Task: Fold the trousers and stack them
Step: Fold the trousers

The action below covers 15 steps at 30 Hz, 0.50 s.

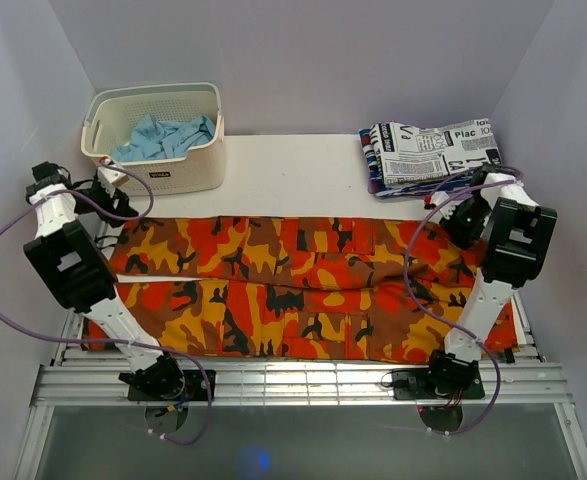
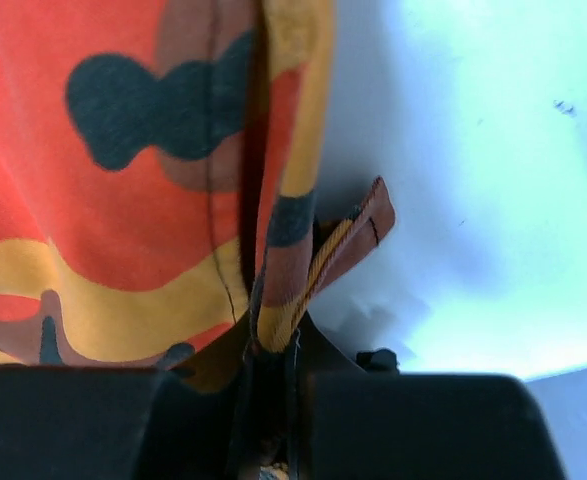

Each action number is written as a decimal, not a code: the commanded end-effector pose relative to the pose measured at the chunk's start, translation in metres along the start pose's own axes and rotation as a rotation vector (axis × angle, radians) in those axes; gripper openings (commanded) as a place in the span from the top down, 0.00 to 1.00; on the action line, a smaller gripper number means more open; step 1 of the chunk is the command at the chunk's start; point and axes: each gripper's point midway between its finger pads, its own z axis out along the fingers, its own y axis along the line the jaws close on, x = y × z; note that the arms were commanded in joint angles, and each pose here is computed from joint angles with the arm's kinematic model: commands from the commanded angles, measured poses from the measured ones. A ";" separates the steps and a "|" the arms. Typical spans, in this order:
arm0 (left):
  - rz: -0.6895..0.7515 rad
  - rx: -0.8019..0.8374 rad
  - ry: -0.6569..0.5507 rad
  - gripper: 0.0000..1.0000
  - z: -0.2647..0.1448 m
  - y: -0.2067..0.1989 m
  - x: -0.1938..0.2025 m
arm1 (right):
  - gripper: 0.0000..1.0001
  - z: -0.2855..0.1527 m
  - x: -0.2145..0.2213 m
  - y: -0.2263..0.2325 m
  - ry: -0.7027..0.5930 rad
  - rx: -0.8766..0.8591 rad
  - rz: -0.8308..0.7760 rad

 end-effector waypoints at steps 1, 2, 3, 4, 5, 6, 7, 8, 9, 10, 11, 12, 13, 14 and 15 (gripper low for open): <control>0.123 0.052 0.051 0.23 0.009 0.008 0.012 | 0.92 -0.024 -0.001 -0.013 0.034 0.158 -0.233; 0.131 0.063 0.066 0.23 0.015 0.010 0.017 | 0.92 -0.027 -0.006 -0.023 0.025 0.227 -0.261; 0.145 0.069 0.075 0.24 0.019 0.012 0.020 | 0.92 -0.020 -0.003 -0.017 0.033 0.229 -0.282; 0.145 0.076 0.084 0.25 0.024 0.012 0.025 | 0.92 -0.027 -0.007 -0.019 0.036 0.267 -0.305; 0.139 0.095 0.109 0.27 0.034 0.010 0.037 | 0.92 -0.027 -0.010 -0.019 0.034 0.281 -0.317; 0.136 0.105 0.124 0.29 0.039 0.007 0.042 | 0.92 -0.028 -0.014 -0.026 0.025 0.319 -0.324; 0.137 0.110 0.134 0.31 0.044 0.006 0.048 | 0.92 -0.029 -0.013 -0.026 0.050 0.330 -0.327; 0.119 0.139 0.150 0.36 0.052 -0.004 0.060 | 0.92 -0.031 -0.016 -0.028 0.051 0.339 -0.329; 0.115 0.150 0.193 0.40 0.053 -0.008 0.071 | 0.92 -0.032 -0.019 -0.030 0.047 0.353 -0.322; 0.102 0.167 0.214 0.44 0.054 -0.015 0.079 | 0.92 -0.036 -0.024 -0.034 0.042 0.366 -0.325; 0.075 0.193 0.237 0.47 0.054 -0.026 0.092 | 0.92 -0.039 -0.027 -0.036 0.038 0.374 -0.326; 0.056 0.218 0.266 0.51 0.049 -0.035 0.100 | 0.92 -0.041 -0.029 -0.038 0.034 0.379 -0.327; 0.057 0.231 0.276 0.53 0.046 -0.040 0.106 | 0.92 -0.044 -0.034 -0.039 0.030 0.389 -0.335; 0.024 0.246 0.289 0.55 0.040 -0.050 0.116 | 0.92 -0.046 -0.036 -0.040 0.028 0.394 -0.342; 0.010 0.258 0.298 0.58 0.033 -0.057 0.118 | 0.92 -0.048 -0.041 -0.039 0.021 0.399 -0.351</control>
